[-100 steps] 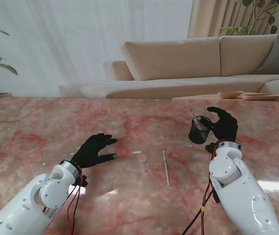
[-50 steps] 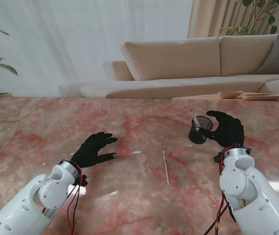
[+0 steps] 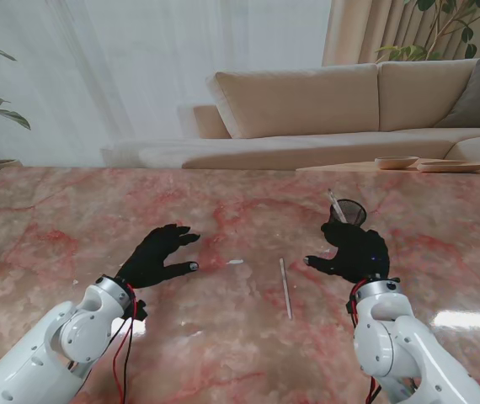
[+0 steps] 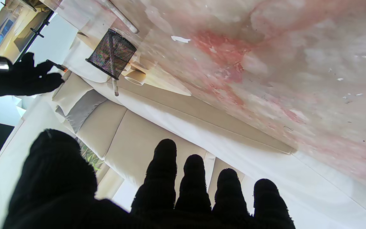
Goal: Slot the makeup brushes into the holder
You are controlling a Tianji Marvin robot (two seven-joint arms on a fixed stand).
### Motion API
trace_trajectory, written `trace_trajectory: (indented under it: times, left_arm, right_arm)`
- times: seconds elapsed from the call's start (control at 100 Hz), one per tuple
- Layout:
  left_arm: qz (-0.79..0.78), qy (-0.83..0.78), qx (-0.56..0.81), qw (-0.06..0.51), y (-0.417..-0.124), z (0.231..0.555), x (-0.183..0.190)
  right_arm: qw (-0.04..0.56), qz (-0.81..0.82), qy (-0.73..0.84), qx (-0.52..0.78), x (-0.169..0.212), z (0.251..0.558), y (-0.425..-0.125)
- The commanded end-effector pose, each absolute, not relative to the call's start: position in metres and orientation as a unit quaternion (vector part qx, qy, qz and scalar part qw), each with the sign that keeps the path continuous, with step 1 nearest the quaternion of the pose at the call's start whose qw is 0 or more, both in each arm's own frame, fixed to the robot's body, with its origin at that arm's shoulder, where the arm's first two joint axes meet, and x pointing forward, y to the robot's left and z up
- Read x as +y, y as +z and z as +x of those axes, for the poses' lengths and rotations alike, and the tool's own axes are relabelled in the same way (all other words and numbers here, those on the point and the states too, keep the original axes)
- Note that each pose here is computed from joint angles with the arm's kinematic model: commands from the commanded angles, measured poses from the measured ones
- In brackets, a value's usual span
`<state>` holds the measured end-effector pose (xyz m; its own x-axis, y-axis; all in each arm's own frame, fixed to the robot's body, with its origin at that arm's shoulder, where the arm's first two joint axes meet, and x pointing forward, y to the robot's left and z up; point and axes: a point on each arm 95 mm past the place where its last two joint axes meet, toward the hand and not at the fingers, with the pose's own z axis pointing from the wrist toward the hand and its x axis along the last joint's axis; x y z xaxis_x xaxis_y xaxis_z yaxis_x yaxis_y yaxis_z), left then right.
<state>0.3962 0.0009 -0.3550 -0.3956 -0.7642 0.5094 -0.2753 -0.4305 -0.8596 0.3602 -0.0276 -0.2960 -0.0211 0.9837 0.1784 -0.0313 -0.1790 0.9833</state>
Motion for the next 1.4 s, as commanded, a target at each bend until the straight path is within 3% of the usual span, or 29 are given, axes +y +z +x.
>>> trace_trajectory:
  times: [0.0, 0.57, 1.39]
  left_arm:
    - [-0.517, -0.67, 0.501, 0.182, -0.355, 0.393, 0.0]
    - [-0.518, -0.667, 0.502, 0.188, -0.355, 0.386, 0.01]
    - [-0.521, -0.661, 0.504, 0.193, -0.355, 0.384, 0.013]
  right_arm:
    - [0.442, 0.541, 0.547, 0.461, -0.016, 0.352, -0.309]
    - [0.458, 0.556, 0.454, 0.524, 0.022, 0.37, -0.356]
    - [0.448, 0.56, 0.41, 0.563, 0.052, 0.394, -0.387]
